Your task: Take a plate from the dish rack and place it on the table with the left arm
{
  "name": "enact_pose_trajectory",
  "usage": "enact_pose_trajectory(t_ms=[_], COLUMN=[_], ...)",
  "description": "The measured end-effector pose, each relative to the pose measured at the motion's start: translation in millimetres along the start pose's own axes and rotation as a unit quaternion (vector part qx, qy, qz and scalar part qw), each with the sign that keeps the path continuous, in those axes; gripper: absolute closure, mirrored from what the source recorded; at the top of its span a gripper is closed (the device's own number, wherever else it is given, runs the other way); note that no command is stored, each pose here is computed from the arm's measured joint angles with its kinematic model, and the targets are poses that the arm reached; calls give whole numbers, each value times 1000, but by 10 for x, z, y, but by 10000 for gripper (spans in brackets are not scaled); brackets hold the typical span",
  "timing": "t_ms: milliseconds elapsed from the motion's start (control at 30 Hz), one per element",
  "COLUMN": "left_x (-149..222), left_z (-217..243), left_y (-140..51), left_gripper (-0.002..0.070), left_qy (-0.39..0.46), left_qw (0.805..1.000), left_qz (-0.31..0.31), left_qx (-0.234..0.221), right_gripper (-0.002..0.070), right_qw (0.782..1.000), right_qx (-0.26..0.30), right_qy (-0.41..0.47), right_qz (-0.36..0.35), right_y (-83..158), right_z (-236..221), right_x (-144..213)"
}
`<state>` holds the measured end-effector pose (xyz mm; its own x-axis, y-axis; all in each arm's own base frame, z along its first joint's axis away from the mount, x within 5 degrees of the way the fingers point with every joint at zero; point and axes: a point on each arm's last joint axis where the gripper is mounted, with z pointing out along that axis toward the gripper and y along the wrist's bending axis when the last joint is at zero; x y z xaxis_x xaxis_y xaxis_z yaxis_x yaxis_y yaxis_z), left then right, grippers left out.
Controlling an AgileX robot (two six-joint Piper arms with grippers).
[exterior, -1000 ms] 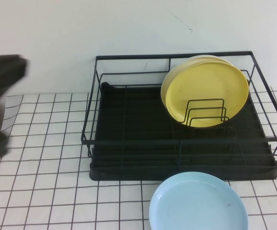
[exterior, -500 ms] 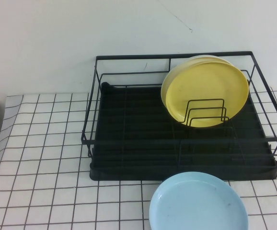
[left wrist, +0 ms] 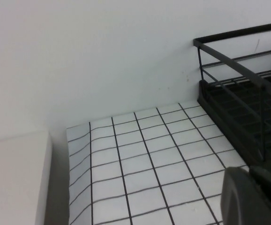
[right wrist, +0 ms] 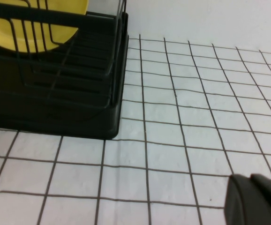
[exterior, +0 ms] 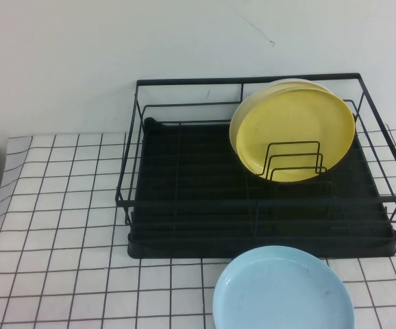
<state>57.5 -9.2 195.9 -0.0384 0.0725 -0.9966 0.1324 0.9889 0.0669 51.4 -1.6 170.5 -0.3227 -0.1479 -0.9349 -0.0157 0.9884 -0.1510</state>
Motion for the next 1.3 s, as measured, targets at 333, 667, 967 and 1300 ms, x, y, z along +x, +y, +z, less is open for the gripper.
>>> enact_pose_trajectory(t_ms=[333,667,967,1300], left_x=[66,145,201,204], left_z=[-18,-28,-42,-43], left_y=[-17,-39,35,39], left_gripper=[676,676,676,676], left_qy=[32,76,106,107], left_qw=[999,996,990,990], left_qz=[-16,-44,-87,-81], left_qx=[-5,5,-43,-44], right_gripper=[680,680,680,680], right_qw=[1000,1000,1000,1000], right_qx=[0,0,0,0], right_qy=[0,0,0,0], right_qz=[0,0,0,0], right_y=[0,0,0,0], right_z=[0,0,0,0], right_x=[0,0,0,0])
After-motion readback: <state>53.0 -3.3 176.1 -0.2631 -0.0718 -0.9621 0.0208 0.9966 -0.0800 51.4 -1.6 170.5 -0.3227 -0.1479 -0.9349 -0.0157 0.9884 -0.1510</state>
